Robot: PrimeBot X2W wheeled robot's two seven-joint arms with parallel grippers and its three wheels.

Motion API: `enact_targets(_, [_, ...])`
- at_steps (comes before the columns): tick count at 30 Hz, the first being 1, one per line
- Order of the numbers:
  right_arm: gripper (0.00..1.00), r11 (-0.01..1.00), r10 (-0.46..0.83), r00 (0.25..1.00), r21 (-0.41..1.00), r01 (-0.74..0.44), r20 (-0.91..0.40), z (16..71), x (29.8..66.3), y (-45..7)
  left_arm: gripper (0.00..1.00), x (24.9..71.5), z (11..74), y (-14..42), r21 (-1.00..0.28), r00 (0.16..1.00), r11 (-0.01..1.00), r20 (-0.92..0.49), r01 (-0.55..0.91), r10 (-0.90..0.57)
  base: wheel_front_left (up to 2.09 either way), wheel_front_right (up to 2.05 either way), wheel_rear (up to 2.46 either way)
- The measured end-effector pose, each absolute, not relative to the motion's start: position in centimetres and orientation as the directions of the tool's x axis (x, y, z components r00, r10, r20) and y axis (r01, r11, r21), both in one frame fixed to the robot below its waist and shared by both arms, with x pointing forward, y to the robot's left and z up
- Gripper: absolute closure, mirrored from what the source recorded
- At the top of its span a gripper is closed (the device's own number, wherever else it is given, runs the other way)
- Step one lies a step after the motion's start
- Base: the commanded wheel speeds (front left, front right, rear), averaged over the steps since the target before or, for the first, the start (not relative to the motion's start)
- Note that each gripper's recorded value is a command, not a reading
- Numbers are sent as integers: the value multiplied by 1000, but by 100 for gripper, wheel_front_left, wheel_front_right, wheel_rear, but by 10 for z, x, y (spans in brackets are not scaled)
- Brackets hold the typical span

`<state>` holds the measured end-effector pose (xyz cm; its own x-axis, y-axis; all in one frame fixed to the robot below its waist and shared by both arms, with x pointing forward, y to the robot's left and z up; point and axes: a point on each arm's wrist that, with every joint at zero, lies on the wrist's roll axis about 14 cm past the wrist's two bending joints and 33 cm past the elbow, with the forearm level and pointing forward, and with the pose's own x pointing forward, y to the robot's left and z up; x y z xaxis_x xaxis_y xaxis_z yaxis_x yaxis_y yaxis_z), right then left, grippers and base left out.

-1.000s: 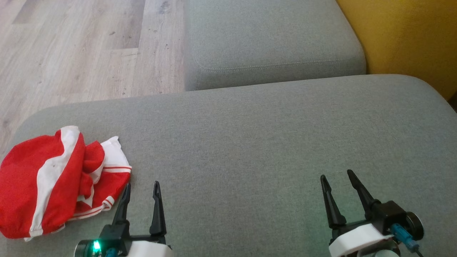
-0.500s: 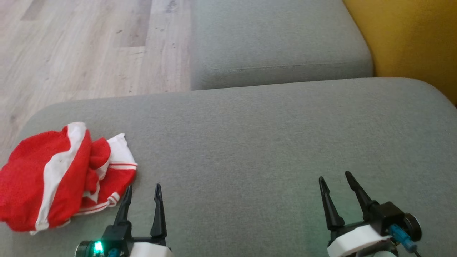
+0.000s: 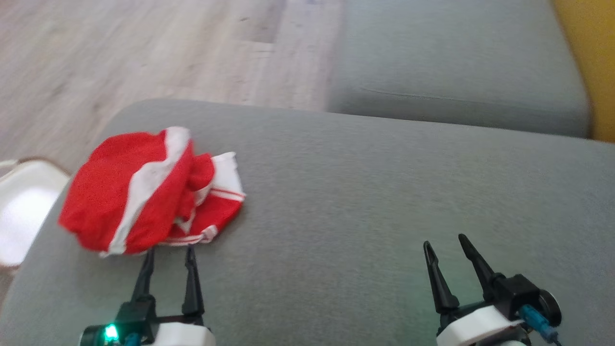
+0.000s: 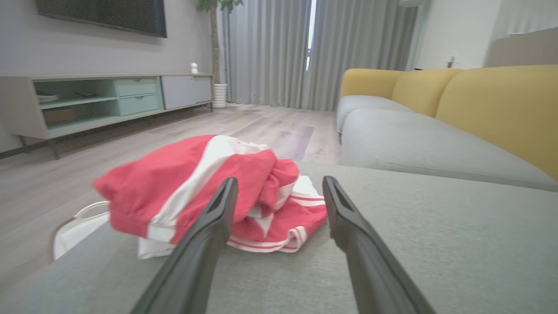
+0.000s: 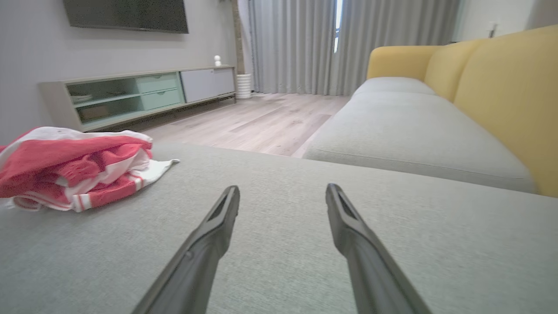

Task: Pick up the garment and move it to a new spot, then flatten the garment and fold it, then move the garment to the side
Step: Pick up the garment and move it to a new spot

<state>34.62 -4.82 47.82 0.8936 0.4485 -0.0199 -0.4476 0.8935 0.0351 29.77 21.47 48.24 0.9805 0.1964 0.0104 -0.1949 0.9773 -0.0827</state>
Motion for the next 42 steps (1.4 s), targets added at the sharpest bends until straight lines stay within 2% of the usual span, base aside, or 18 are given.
enact_targets(10, [0, 805, 592, 804, 62, -589, -45, 472, 343, 5, 0, 256, 487, 271, -84, 925, 923, 33, -374, 378, 0, 0, 0])
enact_targets(15, [0, 783, 622, 781, 68, -618, -61, 467, 343, 17, 0, 248, 493, 288, -67, 910, 910, 50, -408, 412, 0, 0, 0])
enact_targets(17, [0, 782, 624, 779, 72, -620, -68, 464, 344, 18, 0, 251, 505, 289, -75, 912, 915, 84, -396, 402, 0, 0, 0])
enact_targets(20, [0, 780, 625, 776, 65, -622, -83, 458, 345, 17, 0, 264, 528, 295, -12, 923, 932, 138, -361, 359, 0, 0, 0])
enact_targets(24, [0, 779, 626, 772, 41, -626, -113, 448, 347, 16, 0, 302, 579, 304, 95, 947, 956, 193, -278, 256, 0, 0, 0])
enact_targets(27, [0, 780, 623, 771, 35, -625, -129, 441, 349, 14, 0, 326, 600, 307, 135, 959, 961, 182, -241, 215, 0, 0, 0])
enact_targets(31, [0, 784, 616, 772, 30, -620, -157, 429, 356, 11, 0, 370, 607, 308, 186, 985, 968, 44, -170, 165, 0, 0, 0])
enact_targets(35, [0, 787, 611, 775, 14, -617, -161, 423, 372, 11, 0, 408, 580, 311, 187, 968, 977, -208, -104, 143, 0, 0, 0])
enact_targets(41, [0, 799, 586, 786, -17, -601, -196, 402, 397, -8, 0, 442, 526, 308, 113, 835, 993, -541, -42, 97, 0, 0, 0])
enact_targets(42, [0, 797, 585, 780, -20, -603, -222, 390, 400, -13, 0, 446, 506, 306, 84, 781, 996, -620, -31, 77, 0, 0, 0])
